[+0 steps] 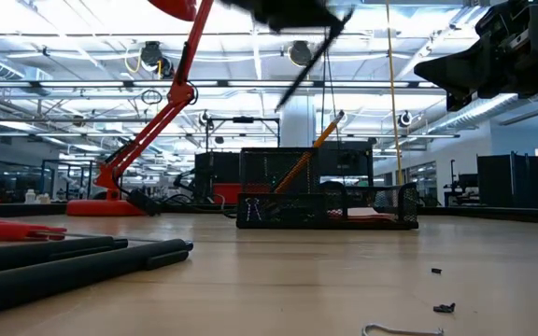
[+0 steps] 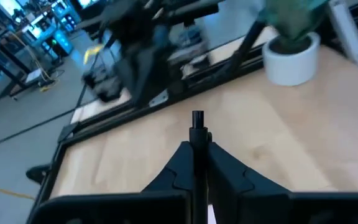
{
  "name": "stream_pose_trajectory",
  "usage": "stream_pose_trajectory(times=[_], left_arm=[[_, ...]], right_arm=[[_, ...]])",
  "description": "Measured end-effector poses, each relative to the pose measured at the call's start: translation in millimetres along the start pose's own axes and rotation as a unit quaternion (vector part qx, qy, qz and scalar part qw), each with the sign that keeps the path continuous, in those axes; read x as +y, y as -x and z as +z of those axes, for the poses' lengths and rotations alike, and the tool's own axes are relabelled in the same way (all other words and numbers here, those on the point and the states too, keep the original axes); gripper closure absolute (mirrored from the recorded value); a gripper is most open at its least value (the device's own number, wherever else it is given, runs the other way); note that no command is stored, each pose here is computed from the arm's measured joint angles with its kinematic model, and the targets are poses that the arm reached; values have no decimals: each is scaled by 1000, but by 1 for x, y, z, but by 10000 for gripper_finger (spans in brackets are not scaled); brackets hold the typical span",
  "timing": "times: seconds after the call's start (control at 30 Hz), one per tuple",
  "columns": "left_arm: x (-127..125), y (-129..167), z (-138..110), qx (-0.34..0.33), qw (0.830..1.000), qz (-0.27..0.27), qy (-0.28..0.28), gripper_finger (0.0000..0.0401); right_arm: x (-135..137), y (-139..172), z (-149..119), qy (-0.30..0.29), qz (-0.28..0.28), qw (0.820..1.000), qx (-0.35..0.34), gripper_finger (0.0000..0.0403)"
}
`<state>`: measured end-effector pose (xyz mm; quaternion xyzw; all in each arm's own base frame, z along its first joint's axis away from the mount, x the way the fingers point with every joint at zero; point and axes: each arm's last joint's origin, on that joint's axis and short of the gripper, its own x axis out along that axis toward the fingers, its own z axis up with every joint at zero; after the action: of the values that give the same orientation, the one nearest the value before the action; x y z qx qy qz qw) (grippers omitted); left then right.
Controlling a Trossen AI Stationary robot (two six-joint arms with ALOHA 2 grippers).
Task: Pick and place office supplies into organizer
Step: Put the black pen into the black desk organizer
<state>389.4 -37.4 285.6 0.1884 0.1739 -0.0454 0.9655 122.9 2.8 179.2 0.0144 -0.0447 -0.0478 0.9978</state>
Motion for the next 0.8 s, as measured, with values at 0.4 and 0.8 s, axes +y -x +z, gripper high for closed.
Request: stream_pose_trajectory(times=[0.4, 0.8], left_arm=[[43, 0, -91, -42, 997, 12, 65, 376], [36, -16, -124, -12, 995, 4, 95, 376]], right_arm=[[0, 0, 0, -9, 0, 1000, 0, 399], [0, 0, 1, -9, -3, 1000, -3, 399]])
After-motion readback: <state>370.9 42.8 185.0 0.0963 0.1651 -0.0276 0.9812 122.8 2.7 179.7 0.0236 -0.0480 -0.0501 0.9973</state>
